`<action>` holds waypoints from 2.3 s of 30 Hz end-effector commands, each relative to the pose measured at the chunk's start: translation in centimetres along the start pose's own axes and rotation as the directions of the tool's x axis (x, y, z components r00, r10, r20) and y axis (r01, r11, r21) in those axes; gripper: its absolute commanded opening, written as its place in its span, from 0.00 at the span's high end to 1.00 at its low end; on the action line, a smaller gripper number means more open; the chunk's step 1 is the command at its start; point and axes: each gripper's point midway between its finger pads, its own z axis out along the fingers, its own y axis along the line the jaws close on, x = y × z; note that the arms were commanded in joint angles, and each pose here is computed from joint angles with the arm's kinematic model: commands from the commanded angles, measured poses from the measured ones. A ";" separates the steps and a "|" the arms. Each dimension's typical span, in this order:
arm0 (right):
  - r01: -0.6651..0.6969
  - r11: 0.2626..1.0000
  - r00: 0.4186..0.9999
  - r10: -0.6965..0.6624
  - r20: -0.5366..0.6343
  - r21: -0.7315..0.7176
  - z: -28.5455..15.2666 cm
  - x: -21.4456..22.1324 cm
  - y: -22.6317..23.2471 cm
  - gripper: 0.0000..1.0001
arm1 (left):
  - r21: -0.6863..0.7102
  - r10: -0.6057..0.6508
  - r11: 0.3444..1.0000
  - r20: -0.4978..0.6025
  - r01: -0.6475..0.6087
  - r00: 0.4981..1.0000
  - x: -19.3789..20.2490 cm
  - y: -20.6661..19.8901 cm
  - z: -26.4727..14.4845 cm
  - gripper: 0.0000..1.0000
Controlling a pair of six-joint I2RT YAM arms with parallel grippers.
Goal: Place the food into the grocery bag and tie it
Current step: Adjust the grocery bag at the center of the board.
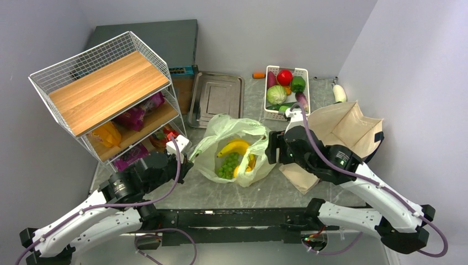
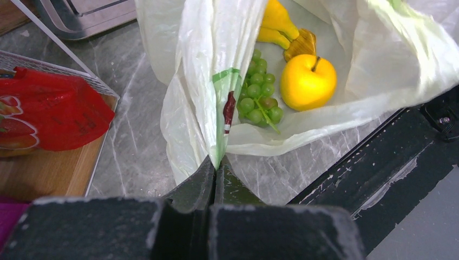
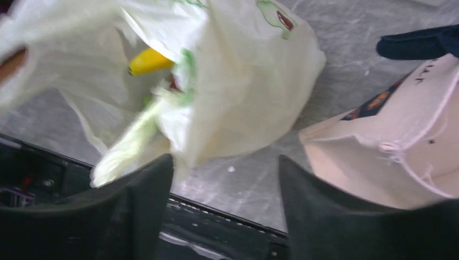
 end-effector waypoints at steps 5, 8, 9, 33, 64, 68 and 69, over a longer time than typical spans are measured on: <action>-0.052 0.983 0.997 0.061 0.050 -0.179 -2.8 -3.0 3.1 0.10 | 0.024 0.001 1.000 0.034 -0.002 0.999 -0.9 -0.6 0.2 1.00; -0.070 0.952 0.994 0.093 0.065 -0.298 -3.5 -5.3 6.3 0.09 | 0.021 -0.001 1.000 0.034 0.001 0.999 -1.0 -0.5 0.1 1.00; -0.076 0.942 0.994 0.099 0.053 -0.326 -3.5 -5.6 7.3 0.09 | 0.021 -0.003 1.000 0.036 0.002 0.999 -1.0 -0.5 0.1 1.00; -0.179 0.984 0.967 0.173 -0.187 -0.015 5.4 5.3 12.0 0.17 | 0.058 -0.022 0.998 0.068 0.018 0.997 -1.4 -0.9 -0.9 1.00; -0.088 0.984 0.917 0.140 0.373 -0.153 1.5 -18.3 2.4 1.00 | -0.078 -0.301 0.937 0.316 0.341 0.900 -13.3 2.1 -9.2 1.00; -0.113 0.980 0.919 0.166 0.358 -0.165 1.8 -19.2 1.0 1.00 | -0.036 -0.319 0.935 0.339 0.352 0.885 -14.3 1.5 -9.6 1.00; -0.117 0.978 0.920 0.172 0.351 -0.171 1.8 -18.8 0.9 1.00 | -0.026 -0.315 0.939 0.330 0.342 0.890 -14.1 1.2 -9.3 1.00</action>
